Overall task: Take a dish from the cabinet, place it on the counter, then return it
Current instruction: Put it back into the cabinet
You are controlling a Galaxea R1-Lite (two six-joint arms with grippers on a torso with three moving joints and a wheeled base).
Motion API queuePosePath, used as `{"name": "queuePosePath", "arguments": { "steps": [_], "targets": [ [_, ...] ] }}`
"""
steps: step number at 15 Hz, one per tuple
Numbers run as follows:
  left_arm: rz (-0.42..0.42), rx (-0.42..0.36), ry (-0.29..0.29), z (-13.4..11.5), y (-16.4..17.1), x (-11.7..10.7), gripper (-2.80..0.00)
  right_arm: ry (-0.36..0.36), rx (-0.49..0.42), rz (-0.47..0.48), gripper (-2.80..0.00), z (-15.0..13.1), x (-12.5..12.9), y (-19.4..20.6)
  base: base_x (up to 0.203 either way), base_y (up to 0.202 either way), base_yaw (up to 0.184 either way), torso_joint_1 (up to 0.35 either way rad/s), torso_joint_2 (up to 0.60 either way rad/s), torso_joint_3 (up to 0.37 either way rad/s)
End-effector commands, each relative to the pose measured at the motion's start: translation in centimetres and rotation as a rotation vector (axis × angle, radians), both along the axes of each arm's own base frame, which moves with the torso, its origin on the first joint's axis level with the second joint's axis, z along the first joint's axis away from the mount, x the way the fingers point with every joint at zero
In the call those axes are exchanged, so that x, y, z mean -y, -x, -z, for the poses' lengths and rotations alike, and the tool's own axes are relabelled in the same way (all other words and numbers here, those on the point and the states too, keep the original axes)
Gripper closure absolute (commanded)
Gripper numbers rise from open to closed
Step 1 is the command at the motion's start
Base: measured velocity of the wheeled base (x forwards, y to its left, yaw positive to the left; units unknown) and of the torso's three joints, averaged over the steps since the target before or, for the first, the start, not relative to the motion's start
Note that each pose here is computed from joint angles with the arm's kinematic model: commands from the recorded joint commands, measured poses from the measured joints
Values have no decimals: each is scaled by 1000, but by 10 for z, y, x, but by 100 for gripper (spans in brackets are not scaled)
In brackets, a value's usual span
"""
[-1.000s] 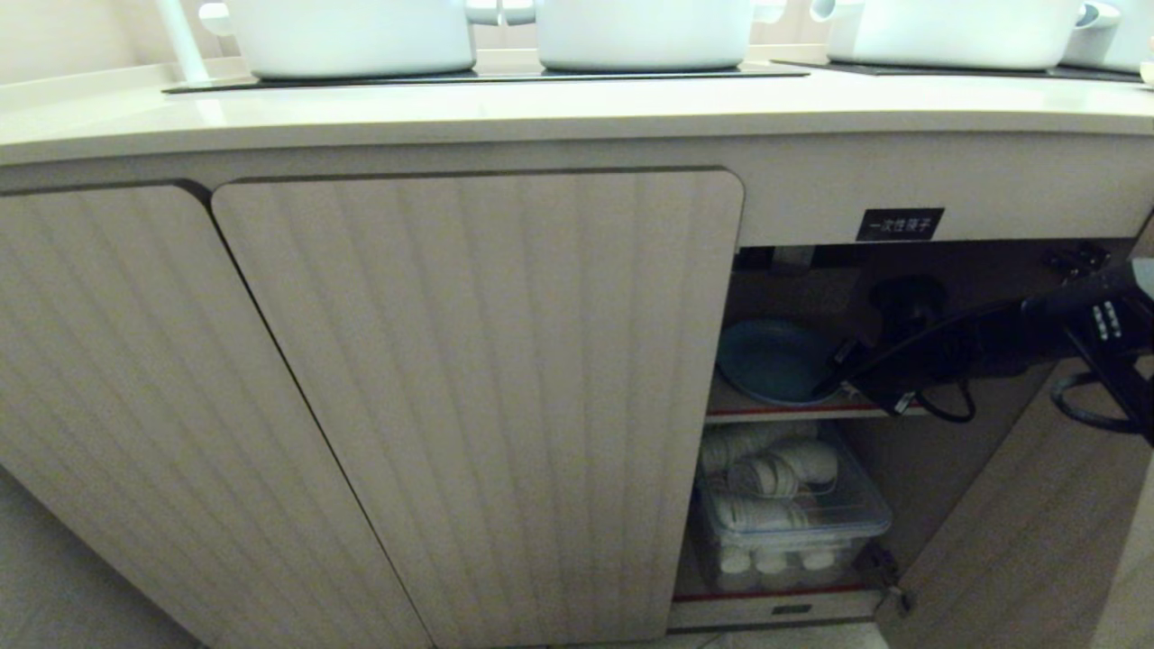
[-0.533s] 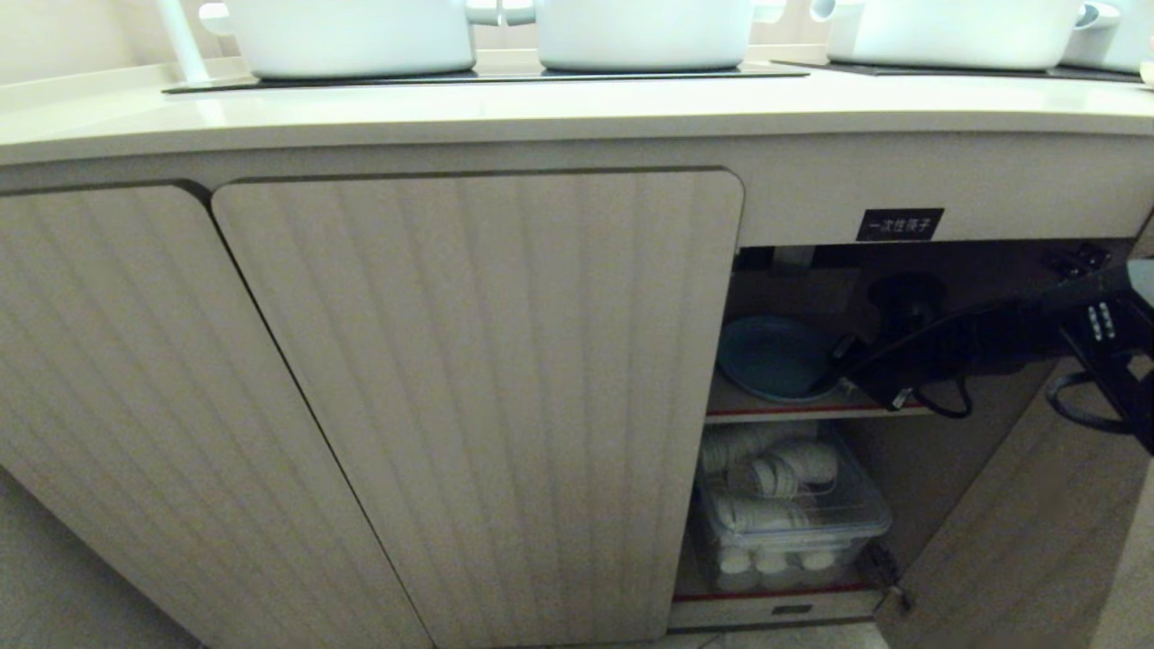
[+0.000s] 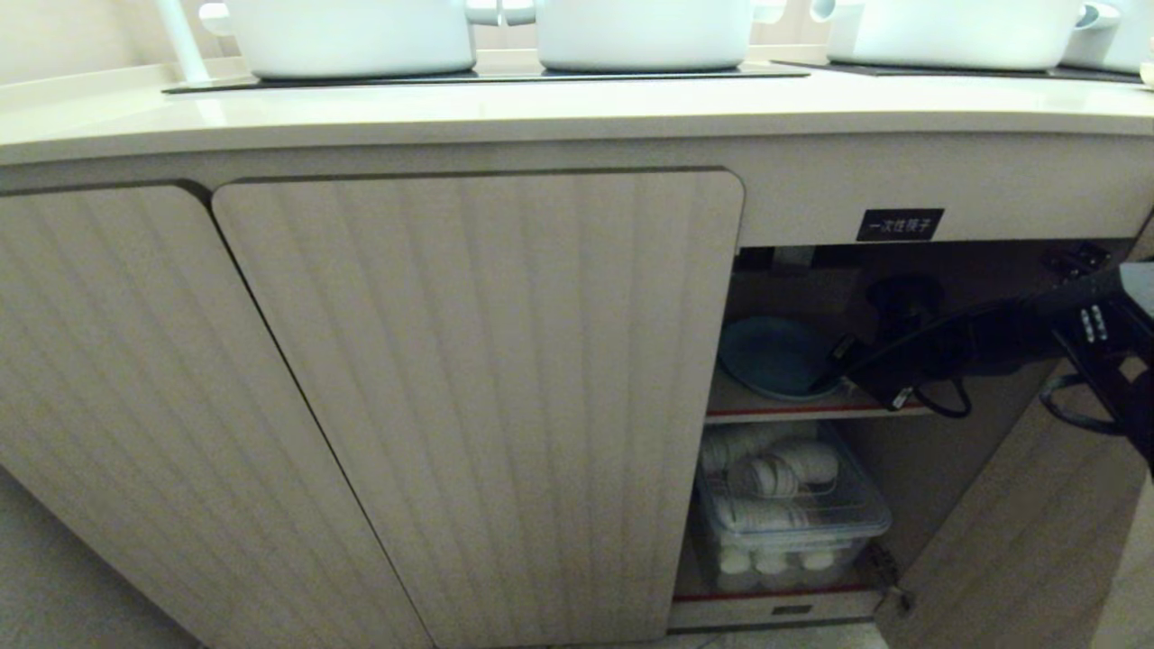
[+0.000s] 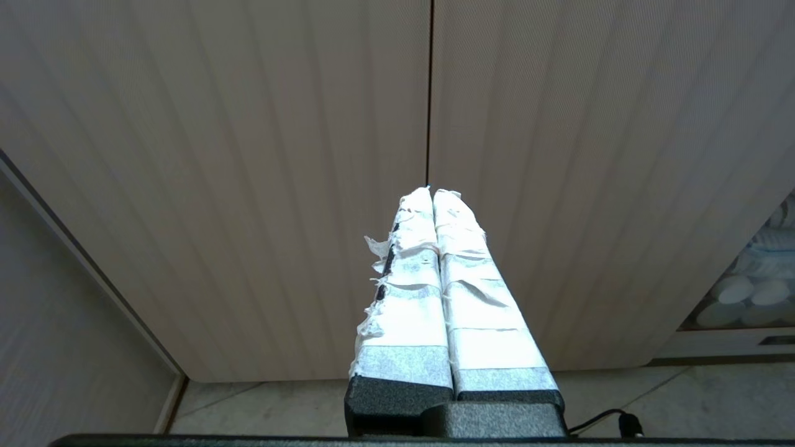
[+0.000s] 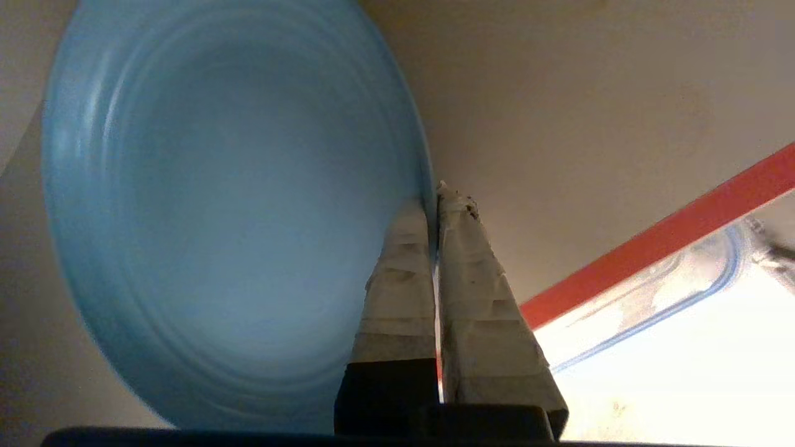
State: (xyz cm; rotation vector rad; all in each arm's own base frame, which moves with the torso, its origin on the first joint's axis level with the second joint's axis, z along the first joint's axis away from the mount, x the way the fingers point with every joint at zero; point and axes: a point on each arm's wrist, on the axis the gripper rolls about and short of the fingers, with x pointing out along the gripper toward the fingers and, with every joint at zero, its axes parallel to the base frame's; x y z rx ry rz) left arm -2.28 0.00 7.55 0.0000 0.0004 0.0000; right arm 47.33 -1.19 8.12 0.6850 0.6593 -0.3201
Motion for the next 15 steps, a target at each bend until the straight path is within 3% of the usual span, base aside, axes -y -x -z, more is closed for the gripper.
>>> {"name": "queuePosePath", "arguments": {
  "steps": [1, 15],
  "targets": [
    [0, 0, 0, 0, 0, 0, 0, -1, -1, 5, 0, 2, 0, -1, 0, 0, 0, 0, 0, 0],
    [0, 0, 0, 0, 0, 0, 0, -3, -6, 4, 0, 3, -1, -1, 0, 0, 0, 0, 0, 0]
  ]
}}
